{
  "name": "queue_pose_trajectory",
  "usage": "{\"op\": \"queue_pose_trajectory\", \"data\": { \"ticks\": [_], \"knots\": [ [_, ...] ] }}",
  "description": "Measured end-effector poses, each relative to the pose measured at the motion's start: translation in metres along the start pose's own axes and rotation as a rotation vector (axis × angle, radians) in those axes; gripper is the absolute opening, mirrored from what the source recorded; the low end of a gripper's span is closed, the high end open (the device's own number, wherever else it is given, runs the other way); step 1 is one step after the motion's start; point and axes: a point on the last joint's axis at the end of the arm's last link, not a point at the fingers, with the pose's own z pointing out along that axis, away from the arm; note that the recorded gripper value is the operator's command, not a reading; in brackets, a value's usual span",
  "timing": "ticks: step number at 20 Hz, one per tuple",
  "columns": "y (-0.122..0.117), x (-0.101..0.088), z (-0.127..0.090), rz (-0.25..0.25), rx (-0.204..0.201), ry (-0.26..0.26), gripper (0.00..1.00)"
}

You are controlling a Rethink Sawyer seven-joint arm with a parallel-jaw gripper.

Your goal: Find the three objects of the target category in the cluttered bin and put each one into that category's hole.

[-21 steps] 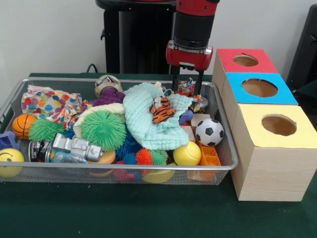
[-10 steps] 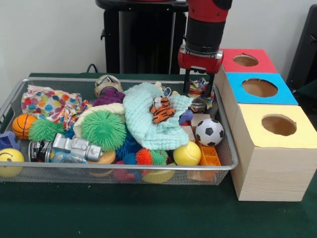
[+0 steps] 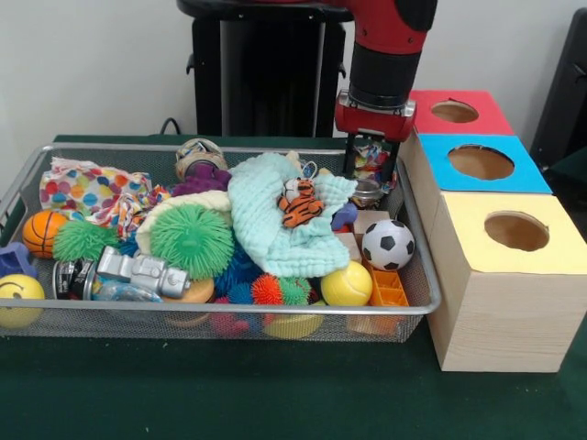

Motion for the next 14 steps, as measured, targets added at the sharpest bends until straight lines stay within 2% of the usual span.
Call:
{"op": "queue_pose_trajectory", "data": {
  "ticks": [5,14],
  "knots": [
    [-0.003,0.001,0.009,0.003,0.007,-0.004,1.0],
    [-0.006,-0.004,0.014,0.01,0.007,-0.008,1.0]
  ]
}}
